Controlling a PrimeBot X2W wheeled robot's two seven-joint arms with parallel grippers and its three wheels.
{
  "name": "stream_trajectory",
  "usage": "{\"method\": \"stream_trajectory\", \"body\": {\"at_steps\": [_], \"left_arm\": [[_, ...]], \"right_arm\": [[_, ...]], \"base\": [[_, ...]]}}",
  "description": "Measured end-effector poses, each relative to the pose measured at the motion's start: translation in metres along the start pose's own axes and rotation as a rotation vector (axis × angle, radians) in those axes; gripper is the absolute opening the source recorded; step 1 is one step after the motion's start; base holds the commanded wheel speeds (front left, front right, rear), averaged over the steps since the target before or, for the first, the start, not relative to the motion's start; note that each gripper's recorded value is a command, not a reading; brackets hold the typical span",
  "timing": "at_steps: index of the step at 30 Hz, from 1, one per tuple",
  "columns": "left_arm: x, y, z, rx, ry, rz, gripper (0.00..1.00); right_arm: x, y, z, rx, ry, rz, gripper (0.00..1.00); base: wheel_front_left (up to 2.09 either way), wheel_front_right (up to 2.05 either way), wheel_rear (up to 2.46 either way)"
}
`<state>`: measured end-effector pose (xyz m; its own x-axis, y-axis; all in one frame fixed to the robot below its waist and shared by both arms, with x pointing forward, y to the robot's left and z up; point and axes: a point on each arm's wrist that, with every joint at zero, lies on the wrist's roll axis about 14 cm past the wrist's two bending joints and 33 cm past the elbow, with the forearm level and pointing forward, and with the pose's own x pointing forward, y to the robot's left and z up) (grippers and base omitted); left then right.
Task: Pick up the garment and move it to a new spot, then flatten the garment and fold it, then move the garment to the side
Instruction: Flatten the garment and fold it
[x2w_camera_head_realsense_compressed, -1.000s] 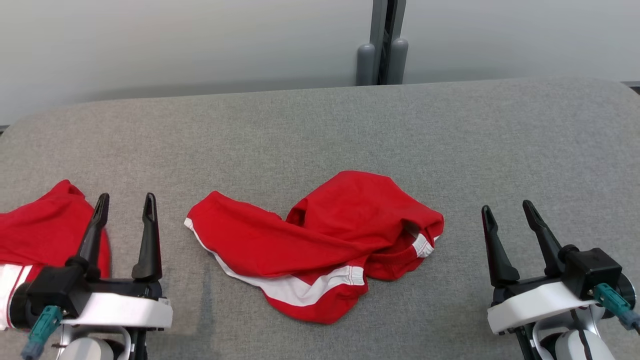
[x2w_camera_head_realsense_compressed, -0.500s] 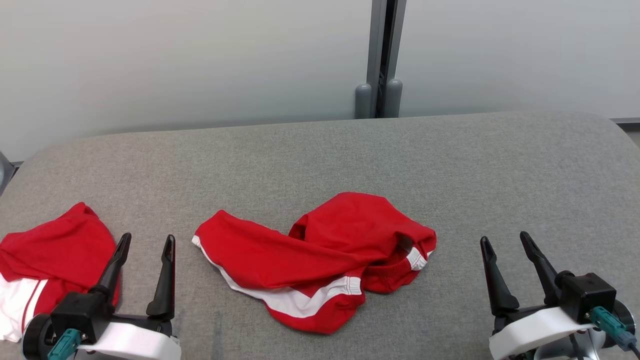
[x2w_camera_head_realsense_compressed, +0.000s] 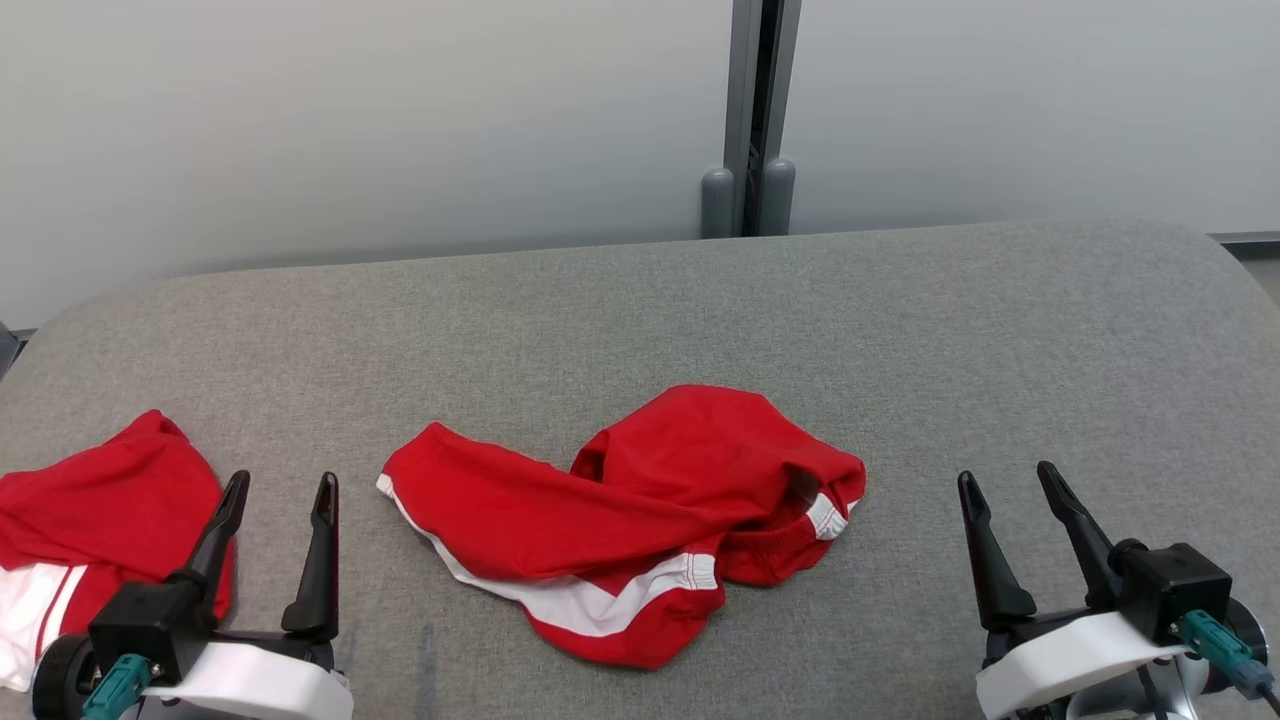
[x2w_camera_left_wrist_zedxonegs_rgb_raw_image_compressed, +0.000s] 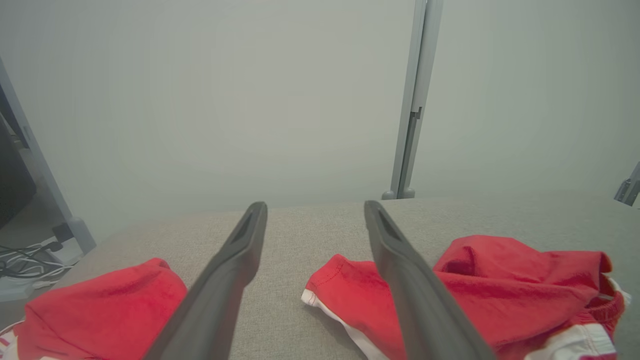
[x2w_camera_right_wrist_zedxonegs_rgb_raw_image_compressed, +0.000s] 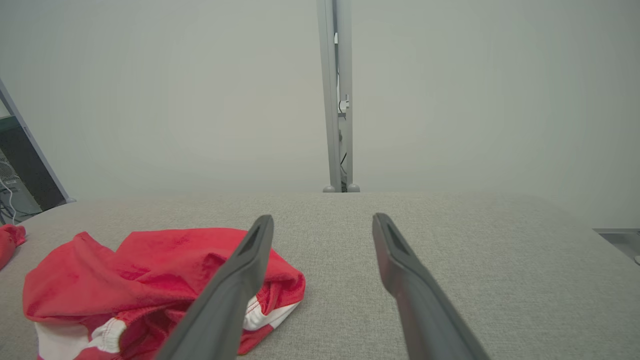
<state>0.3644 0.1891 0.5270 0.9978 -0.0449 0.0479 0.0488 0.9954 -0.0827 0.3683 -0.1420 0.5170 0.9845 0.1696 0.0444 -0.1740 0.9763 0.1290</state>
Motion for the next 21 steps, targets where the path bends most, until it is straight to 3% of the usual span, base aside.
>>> {"method": "stream_trajectory", "body": {"at_steps": [5, 13, 21], "left_arm": [[0.0, 0.0, 0.001, 0.003, 0.003, -0.001, 1.0], [-0.005, 0.007, 0.001, 0.004, 0.008, 0.025, 1.0], [-0.011, 0.025, -0.005, -0.001, 0.018, 0.076, 1.0]], "right_arm": [[0.002, 0.007, -0.002, 0.005, 0.006, 0.022, 1.0], [0.008, 0.1, -0.048, 0.057, 0.216, 0.307, 1.0], [0.008, 0.149, -0.094, 0.071, 0.403, 0.488, 1.0]], "base": [[0.0, 0.0, 0.0], [0.0, 0.0, 0.0], [0.0, 0.0, 0.0]]}}
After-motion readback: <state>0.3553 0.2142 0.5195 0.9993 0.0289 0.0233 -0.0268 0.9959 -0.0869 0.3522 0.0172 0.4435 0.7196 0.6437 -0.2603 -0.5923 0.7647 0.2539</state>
